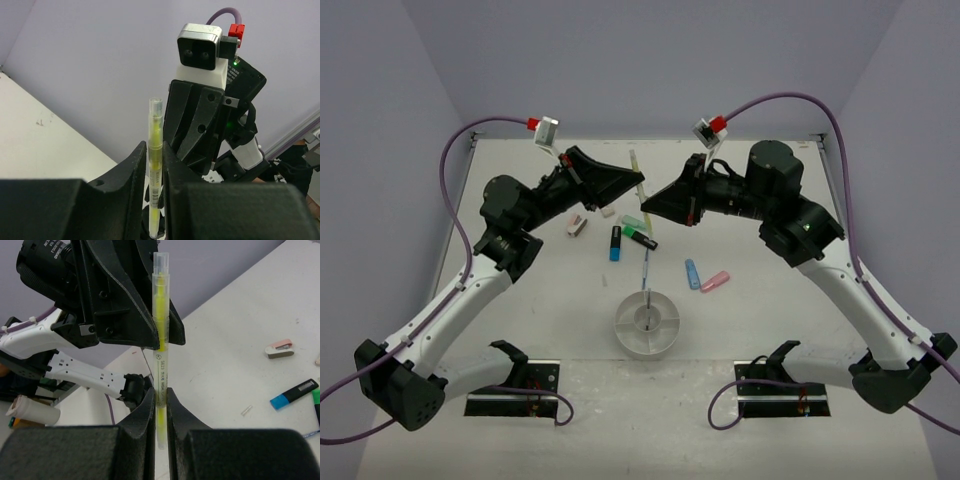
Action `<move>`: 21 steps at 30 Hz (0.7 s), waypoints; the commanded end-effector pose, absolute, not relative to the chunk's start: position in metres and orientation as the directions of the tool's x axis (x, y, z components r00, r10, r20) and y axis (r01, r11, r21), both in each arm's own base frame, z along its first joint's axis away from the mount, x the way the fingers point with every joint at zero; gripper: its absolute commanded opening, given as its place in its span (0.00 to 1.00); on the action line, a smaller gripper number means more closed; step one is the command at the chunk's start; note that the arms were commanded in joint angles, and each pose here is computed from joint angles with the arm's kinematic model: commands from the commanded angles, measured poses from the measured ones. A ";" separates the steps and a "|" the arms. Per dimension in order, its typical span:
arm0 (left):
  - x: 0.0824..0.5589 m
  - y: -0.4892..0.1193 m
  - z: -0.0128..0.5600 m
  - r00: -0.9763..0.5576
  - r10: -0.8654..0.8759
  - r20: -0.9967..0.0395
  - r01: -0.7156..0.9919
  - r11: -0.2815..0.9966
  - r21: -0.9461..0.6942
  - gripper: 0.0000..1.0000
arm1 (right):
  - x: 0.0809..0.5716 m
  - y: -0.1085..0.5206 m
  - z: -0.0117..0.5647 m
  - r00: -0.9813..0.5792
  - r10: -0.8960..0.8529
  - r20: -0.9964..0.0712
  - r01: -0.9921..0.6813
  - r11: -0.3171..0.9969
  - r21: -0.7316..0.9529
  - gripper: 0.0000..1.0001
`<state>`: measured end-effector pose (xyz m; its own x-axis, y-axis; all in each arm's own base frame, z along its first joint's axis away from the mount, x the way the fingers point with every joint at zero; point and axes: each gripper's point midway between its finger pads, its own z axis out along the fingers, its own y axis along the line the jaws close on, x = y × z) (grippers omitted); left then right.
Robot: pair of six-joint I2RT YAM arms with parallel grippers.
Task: Sort the stationery into containers
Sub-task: Close the pen cap on the pen.
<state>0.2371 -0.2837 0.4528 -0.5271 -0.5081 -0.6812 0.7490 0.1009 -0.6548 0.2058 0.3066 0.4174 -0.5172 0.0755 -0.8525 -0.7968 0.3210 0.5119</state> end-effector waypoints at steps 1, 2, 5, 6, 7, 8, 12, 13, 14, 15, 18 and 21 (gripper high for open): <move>0.226 -0.288 0.470 -0.493 -0.486 -0.722 0.813 0.039 -0.581 0.05 | 0.198 0.306 0.435 -0.451 0.094 -0.888 -0.846 0.271 0.458 0.00; 0.224 -0.289 0.471 -0.492 -0.484 -0.724 0.818 0.028 -0.574 0.02 | 0.198 0.307 0.435 -0.449 0.094 -0.889 -0.847 0.271 0.457 0.00; 0.222 -0.289 0.472 -0.490 -0.481 -0.727 0.826 0.010 -0.563 0.00 | 0.200 0.308 0.437 -0.447 0.095 -0.890 -0.849 0.268 0.455 0.01; 0.221 -0.289 0.472 -0.488 -0.482 -0.728 0.828 0.009 -0.561 0.00 | 0.201 0.310 0.437 -0.449 0.094 -0.889 -0.849 0.266 0.457 0.02; 0.220 -0.289 0.473 -0.484 -0.483 -0.729 0.830 0.008 -0.557 0.00 | 0.201 0.311 0.438 -0.452 0.093 -0.887 -0.849 0.261 0.460 0.04; 0.220 -0.288 0.474 -0.481 -0.485 -0.731 0.833 0.008 -0.554 0.00 | 0.200 0.312 0.439 -0.457 0.096 -0.884 -0.849 0.249 0.466 0.12; 0.219 -0.287 0.478 -0.469 -0.494 -0.732 0.840 0.006 -0.542 0.00 | 0.203 0.321 0.446 -0.474 0.111 -0.874 -0.848 0.210 0.487 0.28; 0.219 -0.287 0.479 -0.467 -0.495 -0.733 0.842 0.005 -0.540 0.00 | 0.204 0.322 0.447 -0.475 0.113 -0.872 -0.848 0.206 0.489 0.26; 0.218 -0.287 0.481 -0.465 -0.497 -0.733 0.843 0.004 -0.538 0.00 | 0.205 0.323 0.447 -0.477 0.115 -0.871 -0.848 0.203 0.490 0.25; 0.218 -0.287 0.482 -0.467 -0.495 -0.733 0.843 0.001 -0.538 0.00 | 0.205 0.325 0.448 -0.478 0.115 -0.871 -0.849 0.196 0.491 0.23; 0.218 -0.287 0.483 -0.468 -0.493 -0.733 0.843 -0.001 -0.538 0.00 | 0.205 0.327 0.449 -0.480 0.111 -0.870 -0.850 0.185 0.493 0.06; 0.219 -0.286 0.486 -0.454 -0.498 -0.739 0.848 0.012 -0.529 0.25 | 0.203 0.327 0.448 -0.477 0.104 -0.873 -0.854 0.177 0.488 0.00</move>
